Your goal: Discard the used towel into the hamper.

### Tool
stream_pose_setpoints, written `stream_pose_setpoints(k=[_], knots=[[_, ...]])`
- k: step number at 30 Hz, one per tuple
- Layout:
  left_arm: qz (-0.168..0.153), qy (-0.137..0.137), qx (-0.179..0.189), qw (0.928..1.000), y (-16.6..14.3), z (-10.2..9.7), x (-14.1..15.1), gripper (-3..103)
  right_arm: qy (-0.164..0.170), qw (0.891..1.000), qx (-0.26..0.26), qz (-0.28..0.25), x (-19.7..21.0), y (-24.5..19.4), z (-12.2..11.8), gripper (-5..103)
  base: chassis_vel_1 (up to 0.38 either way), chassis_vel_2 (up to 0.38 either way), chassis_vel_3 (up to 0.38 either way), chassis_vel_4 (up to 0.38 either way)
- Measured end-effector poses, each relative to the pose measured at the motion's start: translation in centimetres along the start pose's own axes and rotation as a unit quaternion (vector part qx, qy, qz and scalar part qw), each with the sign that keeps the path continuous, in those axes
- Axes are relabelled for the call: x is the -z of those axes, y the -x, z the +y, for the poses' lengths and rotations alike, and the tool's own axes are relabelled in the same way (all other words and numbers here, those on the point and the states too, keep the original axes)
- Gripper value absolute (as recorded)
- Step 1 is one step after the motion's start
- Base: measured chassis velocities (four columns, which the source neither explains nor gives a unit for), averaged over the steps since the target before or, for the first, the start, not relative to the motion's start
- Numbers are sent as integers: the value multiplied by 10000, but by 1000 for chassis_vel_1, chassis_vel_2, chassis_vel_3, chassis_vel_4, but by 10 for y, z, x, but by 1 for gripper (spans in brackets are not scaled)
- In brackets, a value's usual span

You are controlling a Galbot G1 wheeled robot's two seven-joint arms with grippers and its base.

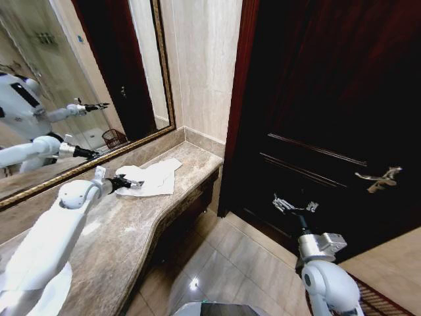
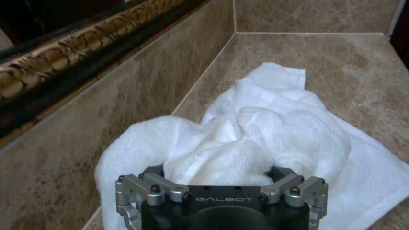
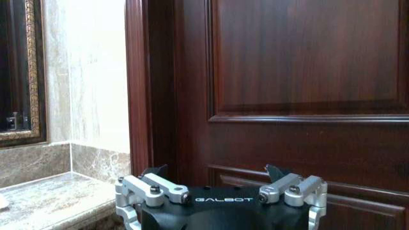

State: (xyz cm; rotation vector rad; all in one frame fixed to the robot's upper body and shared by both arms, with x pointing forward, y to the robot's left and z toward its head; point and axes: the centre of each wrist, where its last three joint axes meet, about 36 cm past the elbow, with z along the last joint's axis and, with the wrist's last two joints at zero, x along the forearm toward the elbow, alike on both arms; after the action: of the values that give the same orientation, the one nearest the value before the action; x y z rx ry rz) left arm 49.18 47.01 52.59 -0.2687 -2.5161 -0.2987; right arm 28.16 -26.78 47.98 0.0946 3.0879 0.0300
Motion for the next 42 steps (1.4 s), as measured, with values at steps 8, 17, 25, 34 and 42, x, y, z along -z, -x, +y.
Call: stream_pose_setpoints(k=[8, 17, 25, 34, 42], knots=[[-21, -96, -14, 10000, 6, -7, -4, 100, -5, 10000, 5, -18, 0, 0, 1, 100, 0, 0, 0, 0], [-36, -135, -37, 9999, 7, -8, -6, 88, -12, 10000, -6, -53, 1, 1, 1, 100, 0, 0, 0, 0], [-73, -158, -54, 9998, 5, -9, -6, 56, -49, 10000, 13, -55, 1, 2, 0, 100, 0, 0, 0, 0], [-106, -171, -46, 9998, 2, -10, -6, 30, -55, 10000, 24, -59, 1, 3, 0, 100, 0, 0, 0, 0], [-364, -271, 71, 9989, -1, -14, -8, 14, -49, 9999, 27, -96, 2, 3, -1, 100, 0, 0, 0, 0]])
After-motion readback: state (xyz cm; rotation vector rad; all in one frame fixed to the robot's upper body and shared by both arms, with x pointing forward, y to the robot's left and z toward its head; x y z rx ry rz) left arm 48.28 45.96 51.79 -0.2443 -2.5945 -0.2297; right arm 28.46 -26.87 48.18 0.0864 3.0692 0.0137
